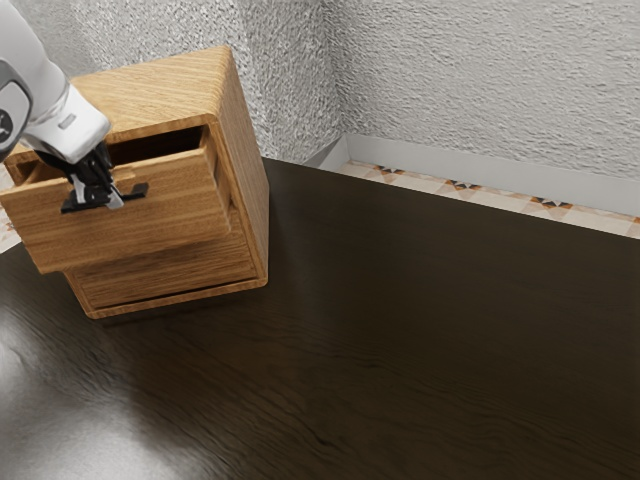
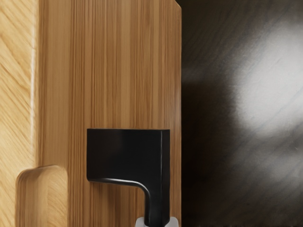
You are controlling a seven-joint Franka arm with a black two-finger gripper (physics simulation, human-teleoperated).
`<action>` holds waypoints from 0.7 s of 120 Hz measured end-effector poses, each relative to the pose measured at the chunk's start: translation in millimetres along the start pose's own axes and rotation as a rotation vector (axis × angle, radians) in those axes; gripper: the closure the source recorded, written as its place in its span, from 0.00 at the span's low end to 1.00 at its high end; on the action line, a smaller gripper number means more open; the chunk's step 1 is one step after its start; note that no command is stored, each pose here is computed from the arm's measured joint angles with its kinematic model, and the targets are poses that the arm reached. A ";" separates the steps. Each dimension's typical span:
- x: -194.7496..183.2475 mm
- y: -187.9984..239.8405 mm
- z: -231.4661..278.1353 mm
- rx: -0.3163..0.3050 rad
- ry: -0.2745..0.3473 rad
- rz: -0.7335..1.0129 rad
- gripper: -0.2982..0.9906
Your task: Pull the drawer handle with one arm to open the drawer
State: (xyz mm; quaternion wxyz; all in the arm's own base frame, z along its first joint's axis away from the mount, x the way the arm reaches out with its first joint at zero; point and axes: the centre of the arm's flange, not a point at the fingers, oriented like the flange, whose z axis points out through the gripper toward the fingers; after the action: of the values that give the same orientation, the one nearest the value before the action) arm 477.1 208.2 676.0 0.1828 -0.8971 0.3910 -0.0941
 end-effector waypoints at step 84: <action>-10.6 88.1 -38.7 -0.001 0.025 0.019 0.83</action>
State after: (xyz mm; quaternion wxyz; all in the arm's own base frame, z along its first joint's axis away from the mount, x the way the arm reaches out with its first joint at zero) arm 399.1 150.8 675.7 0.1781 -0.8923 0.4017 -0.1033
